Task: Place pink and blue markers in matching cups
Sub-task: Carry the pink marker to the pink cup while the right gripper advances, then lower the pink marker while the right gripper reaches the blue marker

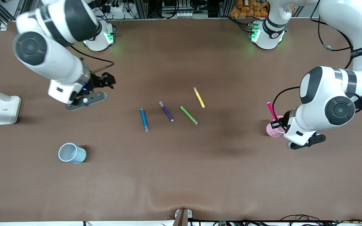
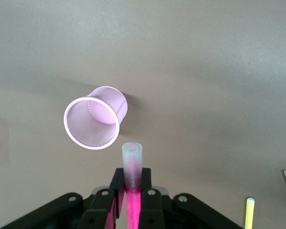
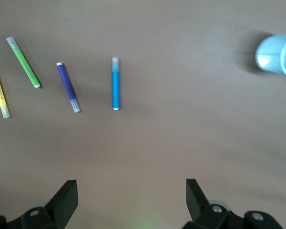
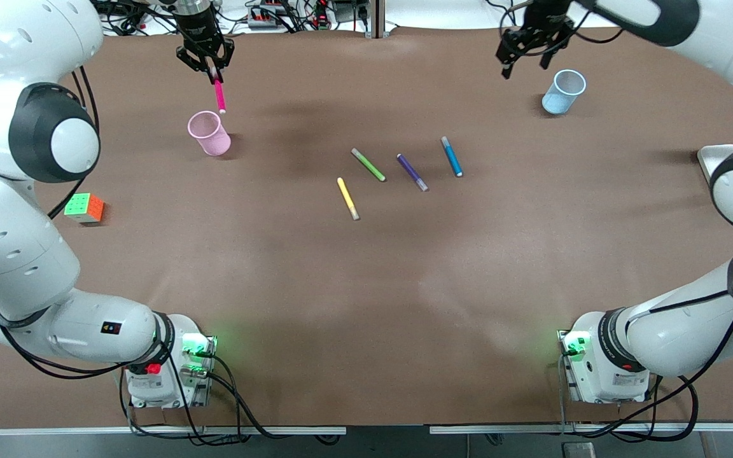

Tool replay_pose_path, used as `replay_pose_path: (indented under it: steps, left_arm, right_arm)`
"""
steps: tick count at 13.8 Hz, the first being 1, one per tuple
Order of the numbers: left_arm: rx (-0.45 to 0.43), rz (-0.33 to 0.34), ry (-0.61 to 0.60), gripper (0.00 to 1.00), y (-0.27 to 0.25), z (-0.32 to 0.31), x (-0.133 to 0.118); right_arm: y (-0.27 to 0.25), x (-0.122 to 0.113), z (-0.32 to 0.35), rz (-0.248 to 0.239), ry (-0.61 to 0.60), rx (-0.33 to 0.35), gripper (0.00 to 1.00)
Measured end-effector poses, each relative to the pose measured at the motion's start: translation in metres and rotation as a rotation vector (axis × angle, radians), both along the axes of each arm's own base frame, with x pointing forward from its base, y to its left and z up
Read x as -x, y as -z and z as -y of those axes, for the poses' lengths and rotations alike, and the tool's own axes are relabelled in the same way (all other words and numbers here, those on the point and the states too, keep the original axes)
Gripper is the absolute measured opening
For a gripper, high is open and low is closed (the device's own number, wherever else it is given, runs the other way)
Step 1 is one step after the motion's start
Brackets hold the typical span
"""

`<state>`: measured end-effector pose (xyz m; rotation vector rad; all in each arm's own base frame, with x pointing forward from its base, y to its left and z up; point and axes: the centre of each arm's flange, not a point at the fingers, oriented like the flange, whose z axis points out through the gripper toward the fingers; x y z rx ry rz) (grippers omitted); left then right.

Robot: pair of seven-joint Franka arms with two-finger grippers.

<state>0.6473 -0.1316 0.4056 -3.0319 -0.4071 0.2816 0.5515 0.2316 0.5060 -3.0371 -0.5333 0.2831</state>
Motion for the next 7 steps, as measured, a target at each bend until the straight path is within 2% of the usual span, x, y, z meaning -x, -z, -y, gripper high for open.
replay_pose_path:
  steps: [4,7]
  left_arm:
    - [-0.025,0.009,-0.074,0.18,-0.006,-0.026,-0.003]
    - [-0.071,0.024,-0.241,0.18,-0.008,-0.042,-0.005]
  right_arm:
    - [0.033,-0.008,-0.027,0.009,-0.03,0.004,1.0]
    - [0.056,-0.013,-0.04,0.008,-0.035,-0.006,1.0]
